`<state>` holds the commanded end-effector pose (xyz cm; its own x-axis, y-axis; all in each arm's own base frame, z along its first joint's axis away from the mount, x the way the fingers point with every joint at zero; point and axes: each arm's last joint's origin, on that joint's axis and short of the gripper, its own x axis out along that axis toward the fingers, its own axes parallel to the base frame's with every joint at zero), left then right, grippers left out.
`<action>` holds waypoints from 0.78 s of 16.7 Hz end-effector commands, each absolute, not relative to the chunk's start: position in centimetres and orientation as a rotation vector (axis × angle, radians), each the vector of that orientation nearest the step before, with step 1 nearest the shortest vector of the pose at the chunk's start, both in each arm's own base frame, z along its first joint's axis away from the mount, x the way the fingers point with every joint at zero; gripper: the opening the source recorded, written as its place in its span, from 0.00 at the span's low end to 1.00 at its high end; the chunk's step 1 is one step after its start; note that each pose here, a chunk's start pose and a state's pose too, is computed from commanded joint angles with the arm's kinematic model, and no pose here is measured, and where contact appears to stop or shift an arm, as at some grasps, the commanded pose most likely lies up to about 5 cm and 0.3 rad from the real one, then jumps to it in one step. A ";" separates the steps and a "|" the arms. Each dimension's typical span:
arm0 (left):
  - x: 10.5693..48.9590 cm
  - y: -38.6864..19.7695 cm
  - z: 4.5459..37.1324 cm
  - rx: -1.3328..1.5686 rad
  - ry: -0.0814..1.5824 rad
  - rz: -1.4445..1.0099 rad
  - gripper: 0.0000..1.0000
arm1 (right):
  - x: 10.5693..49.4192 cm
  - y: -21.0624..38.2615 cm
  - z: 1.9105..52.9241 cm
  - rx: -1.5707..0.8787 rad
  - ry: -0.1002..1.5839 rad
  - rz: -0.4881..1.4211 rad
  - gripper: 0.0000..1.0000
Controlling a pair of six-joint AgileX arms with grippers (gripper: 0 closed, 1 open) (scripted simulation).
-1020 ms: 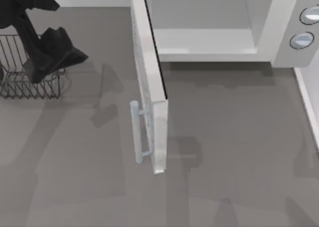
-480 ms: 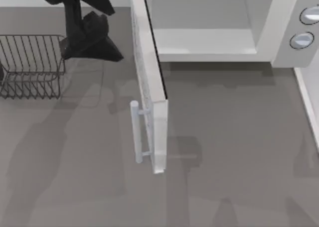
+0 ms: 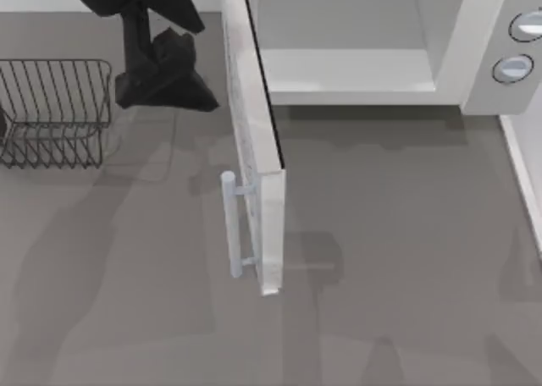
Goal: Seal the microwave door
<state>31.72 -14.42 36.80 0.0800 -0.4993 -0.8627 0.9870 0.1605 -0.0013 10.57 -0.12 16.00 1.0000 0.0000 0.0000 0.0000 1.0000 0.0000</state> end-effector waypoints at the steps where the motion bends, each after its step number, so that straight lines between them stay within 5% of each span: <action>1: 31.8 -14.9 36.1 0.728 0.859 -1.273 1.00 | 10.6 -0.1 16.0 0.000 0.000 0.000 1.00; 7: 32.3 -17.7 31.1 0.728 0.854 -1.271 1.00 | 10.6 -0.1 16.0 0.000 0.000 0.000 1.00; 12: 32.2 -17.9 30.7 0.728 0.856 -1.272 1.00 | 10.6 -0.1 16.0 0.000 0.000 0.000 1.00; 13: 32.2 -17.9 30.7 0.728 0.856 -1.272 0.92 | 10.6 -0.1 16.0 0.000 0.000 0.000 1.00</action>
<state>32.23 -17.89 30.75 0.0812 -0.4999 -0.8622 0.9871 0.1604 0.0000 10.57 -0.12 16.00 1.0000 0.0000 0.0000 0.0000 1.0000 0.0000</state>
